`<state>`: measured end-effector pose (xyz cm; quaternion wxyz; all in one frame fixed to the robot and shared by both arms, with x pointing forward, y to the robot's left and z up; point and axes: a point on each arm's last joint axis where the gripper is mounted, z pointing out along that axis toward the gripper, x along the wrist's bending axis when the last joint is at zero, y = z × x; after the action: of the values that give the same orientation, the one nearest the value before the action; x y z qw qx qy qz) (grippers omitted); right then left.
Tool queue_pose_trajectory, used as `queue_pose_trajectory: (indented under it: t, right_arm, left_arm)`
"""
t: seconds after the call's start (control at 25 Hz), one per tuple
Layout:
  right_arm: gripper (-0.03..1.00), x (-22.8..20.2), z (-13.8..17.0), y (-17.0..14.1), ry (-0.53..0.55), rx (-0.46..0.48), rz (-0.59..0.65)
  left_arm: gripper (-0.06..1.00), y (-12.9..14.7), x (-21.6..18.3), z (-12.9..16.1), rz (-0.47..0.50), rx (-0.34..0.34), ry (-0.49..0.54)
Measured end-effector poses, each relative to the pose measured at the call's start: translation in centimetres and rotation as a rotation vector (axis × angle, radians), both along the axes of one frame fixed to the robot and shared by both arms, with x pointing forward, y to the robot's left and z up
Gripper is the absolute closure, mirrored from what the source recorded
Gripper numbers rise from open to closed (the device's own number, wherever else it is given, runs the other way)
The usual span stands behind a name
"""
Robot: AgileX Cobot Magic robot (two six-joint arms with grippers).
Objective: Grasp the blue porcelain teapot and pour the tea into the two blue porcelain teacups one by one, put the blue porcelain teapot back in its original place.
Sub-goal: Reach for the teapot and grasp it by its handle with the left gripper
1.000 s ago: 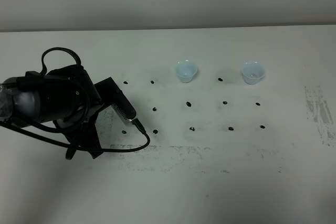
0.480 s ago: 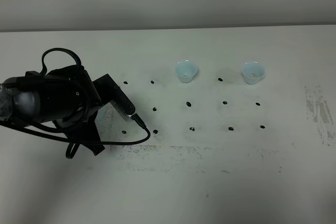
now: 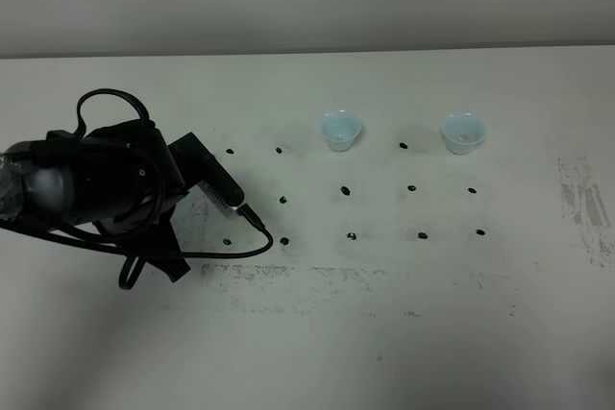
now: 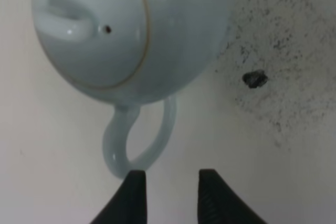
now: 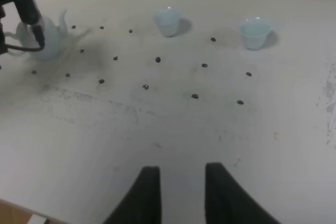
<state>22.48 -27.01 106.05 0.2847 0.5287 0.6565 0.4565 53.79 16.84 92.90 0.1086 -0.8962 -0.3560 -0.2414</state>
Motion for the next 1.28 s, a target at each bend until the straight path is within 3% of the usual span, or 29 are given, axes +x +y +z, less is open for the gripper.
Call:
queue_pose_trajectory:
  t: [0.48,0.92,1.28]
  right_arm:
    - [0.73,0.0,0.0,0.0,0.0,0.0,0.0]
    - [0.73,0.0,0.0,0.0,0.0,0.0,0.0]
    - [0.73,0.0,0.0,0.0,0.0,0.0,0.0]
  left_arm:
    - [0.68,0.4,0.0,0.2,0.078,0.019,-0.031]
    - [0.68,-0.2,0.0,-0.6,-0.037,0.014,0.027]
    - [0.68,-0.2,0.0,-2.5,-0.035,0.05,0.084]
